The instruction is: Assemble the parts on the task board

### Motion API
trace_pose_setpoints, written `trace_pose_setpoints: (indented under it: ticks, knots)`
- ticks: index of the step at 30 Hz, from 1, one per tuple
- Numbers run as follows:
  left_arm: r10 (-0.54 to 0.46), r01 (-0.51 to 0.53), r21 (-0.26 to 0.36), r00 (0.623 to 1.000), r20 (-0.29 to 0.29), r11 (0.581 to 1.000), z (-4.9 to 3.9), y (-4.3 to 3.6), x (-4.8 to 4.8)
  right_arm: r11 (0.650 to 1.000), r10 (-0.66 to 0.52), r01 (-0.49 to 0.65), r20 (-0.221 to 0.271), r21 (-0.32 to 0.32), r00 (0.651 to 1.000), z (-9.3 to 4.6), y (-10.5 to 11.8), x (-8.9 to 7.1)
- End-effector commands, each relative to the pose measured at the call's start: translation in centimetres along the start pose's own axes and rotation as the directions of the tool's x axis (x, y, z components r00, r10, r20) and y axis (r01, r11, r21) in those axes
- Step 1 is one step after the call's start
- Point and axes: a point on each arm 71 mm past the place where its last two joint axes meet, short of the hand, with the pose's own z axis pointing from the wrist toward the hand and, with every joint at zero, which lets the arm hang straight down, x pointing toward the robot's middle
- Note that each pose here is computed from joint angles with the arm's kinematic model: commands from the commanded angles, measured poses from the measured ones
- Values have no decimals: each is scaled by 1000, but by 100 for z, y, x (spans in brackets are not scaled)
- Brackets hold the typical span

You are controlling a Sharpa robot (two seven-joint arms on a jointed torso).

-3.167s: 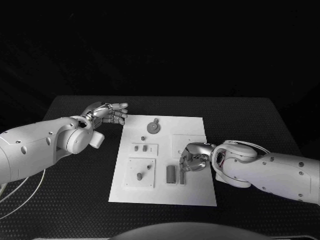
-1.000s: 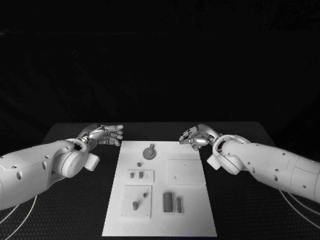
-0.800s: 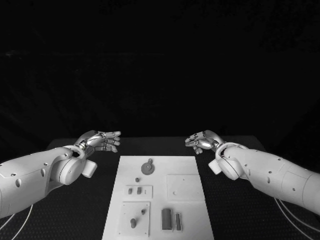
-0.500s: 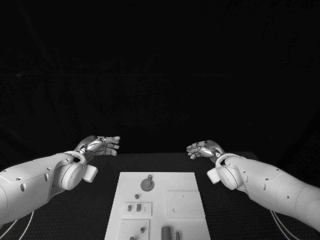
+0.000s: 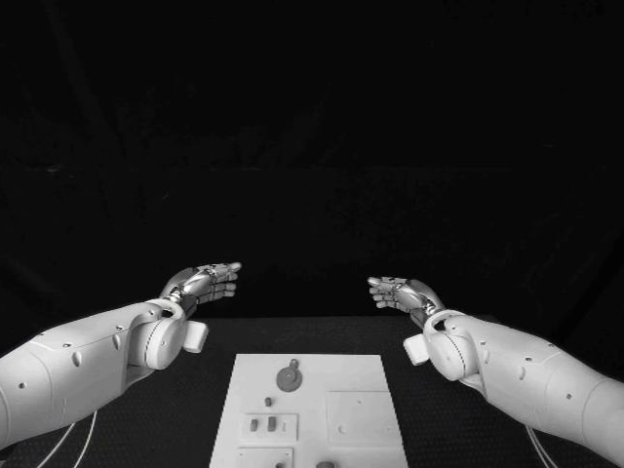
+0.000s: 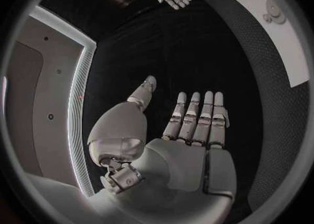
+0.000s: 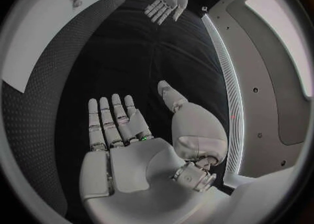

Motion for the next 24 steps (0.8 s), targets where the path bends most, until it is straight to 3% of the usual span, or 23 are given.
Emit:
trace_pose_setpoints:
  ticks: [1,3,4,6,11,18,24]
  knots:
    - [-41,40,35,999,29,999,5,-24,-25,998,43,-44,-18,-38,999,-4,29,32]
    - [-43,42,35,999,24,999,5,-14,-24,998,49,-50,-31,-42,998,-9,36,44]
    - [-13,13,6,1000,14,1000,1,5,-28,1000,18,-18,-5,-11,1000,-6,9,17]
    - [-14,14,7,1000,15,1000,-3,8,-20,1000,19,-19,-4,-12,1000,-9,11,20]
    - [-25,25,13,999,21,1000,-55,46,71,999,32,-31,7,-24,999,-46,33,59]
    - [-63,61,36,997,47,997,-268,143,379,996,76,-73,47,-59,996,-200,107,196]
    - [-105,99,64,991,82,993,-594,187,735,989,130,-122,96,-85,987,-453,201,369]
